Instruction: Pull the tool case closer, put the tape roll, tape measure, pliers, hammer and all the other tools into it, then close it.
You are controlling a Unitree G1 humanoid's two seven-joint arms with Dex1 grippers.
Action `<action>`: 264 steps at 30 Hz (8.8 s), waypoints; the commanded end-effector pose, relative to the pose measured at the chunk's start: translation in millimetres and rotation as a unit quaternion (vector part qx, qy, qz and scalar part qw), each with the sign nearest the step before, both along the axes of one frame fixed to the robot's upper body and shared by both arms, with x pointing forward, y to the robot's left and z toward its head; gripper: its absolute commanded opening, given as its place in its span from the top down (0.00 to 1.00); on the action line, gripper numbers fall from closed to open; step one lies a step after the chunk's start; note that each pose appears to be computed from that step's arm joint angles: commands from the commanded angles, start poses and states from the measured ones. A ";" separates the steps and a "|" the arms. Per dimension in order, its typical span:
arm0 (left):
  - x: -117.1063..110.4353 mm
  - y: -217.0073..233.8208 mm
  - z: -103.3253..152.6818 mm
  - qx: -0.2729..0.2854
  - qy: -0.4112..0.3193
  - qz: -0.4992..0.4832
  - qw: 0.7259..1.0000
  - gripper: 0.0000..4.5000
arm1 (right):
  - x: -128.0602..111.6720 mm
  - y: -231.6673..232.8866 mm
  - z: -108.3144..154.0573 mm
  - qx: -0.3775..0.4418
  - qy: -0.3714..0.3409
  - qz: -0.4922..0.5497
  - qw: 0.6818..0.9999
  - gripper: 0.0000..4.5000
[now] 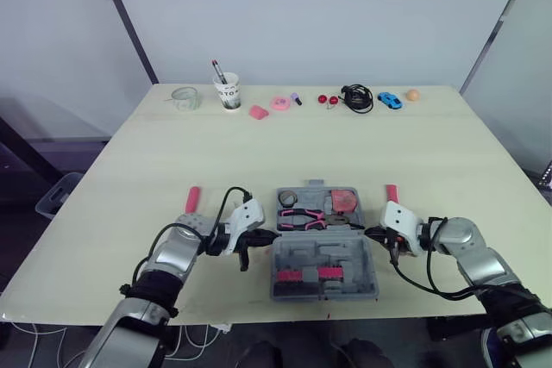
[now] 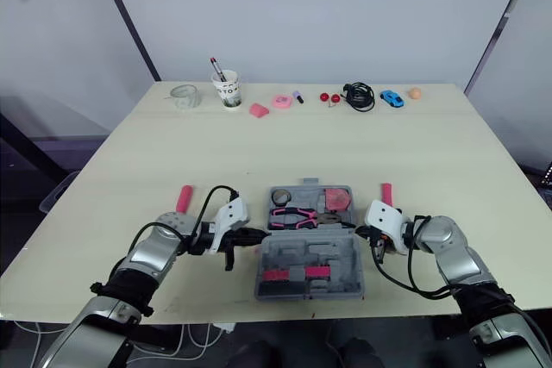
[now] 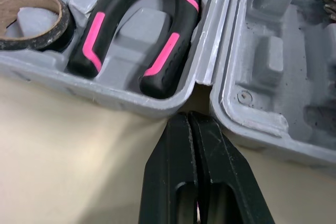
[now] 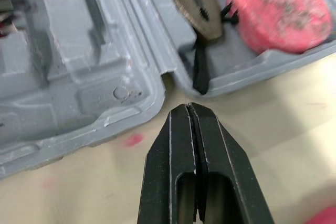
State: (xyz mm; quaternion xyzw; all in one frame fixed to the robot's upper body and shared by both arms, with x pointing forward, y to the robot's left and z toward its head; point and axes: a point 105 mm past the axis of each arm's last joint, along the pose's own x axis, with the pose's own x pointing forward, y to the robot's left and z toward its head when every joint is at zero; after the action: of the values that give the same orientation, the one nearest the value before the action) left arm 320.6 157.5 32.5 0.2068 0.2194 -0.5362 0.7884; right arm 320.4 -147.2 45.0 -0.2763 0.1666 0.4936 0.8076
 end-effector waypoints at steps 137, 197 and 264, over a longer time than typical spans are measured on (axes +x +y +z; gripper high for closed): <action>-20.8 29.0 -2.1 -0.069 -0.093 0.577 0.809 0.99 | -78.0 -10.6 95.6 0.229 -0.047 0.083 0.969 0.00; -14.5 -87.6 48.2 0.132 0.006 -0.177 0.975 0.99 | -91.6 -43.4 85.3 0.222 -0.055 0.019 0.973 0.00; -3.1 -116.9 73.4 0.084 -0.063 -0.194 0.975 0.33 | -92.4 -36.2 77.6 0.219 -0.056 0.016 0.974 0.00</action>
State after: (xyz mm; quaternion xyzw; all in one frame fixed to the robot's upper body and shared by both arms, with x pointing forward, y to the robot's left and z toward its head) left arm 315.2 45.3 84.3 0.3624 0.2078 -0.6365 0.6483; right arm 227.9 -187.4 114.4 -0.1121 0.0194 0.5091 0.8532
